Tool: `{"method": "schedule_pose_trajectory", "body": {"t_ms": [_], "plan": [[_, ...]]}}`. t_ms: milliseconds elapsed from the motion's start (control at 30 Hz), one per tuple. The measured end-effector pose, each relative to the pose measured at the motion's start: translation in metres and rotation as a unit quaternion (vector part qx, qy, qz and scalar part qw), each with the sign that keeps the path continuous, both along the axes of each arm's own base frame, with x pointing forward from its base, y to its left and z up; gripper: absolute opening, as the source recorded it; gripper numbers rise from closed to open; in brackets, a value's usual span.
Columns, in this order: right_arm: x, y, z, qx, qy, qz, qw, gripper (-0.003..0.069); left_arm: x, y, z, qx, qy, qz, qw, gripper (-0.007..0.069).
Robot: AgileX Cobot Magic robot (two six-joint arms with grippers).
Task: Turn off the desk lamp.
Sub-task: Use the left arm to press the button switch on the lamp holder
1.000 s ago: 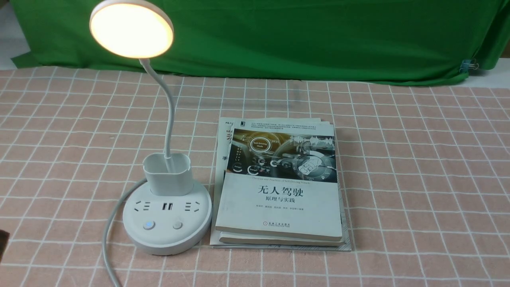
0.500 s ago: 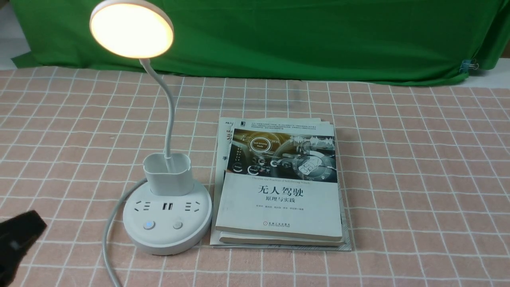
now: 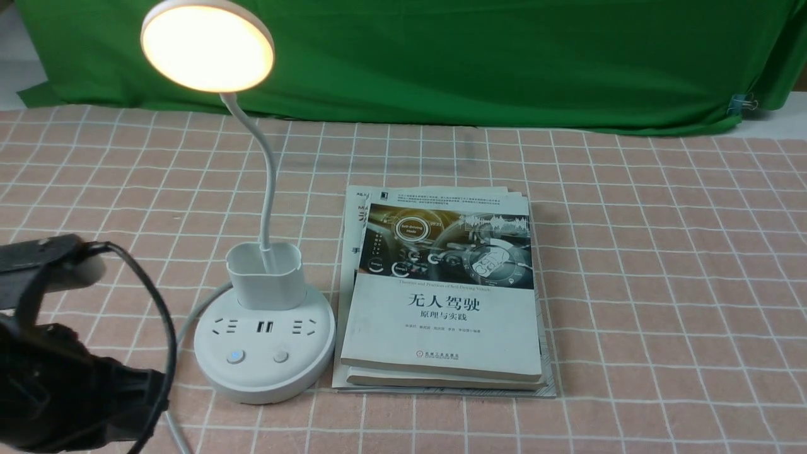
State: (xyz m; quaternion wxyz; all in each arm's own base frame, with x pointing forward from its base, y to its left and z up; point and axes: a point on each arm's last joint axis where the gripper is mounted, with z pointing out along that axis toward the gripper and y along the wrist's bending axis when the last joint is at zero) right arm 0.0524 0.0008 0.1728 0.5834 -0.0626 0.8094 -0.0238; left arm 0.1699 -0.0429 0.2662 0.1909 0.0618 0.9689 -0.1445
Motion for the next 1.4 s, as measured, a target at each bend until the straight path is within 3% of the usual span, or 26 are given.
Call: {"method": "schedule_pose_trajectory", "body": {"t_ms": [167, 867, 1200, 1400], "plan": [[0.000, 0.000, 0.000, 0.000, 0.000, 0.000, 1.000, 0.0242, 0.010, -0.013, 0.000, 0.009, 0.007, -0.030, 0.999, 0.0004], [0.000, 0.000, 0.000, 0.000, 0.000, 0.000, 1.000, 0.0242, 0.026, -0.012, -0.006, 0.054, 0.042, -0.041, 0.997, 0.0005], [0.000, 0.000, 0.000, 0.000, 0.000, 0.000, 1.000, 0.0242, 0.072, -0.076, -0.029, 0.086, 0.095, -0.141, 0.982, 0.0005], [0.000, 0.000, 0.000, 0.000, 0.000, 0.000, 1.000, 0.0242, 0.111, -0.094, -0.043, 0.106, 0.104, -0.153, 0.977, 0.0005]]}}
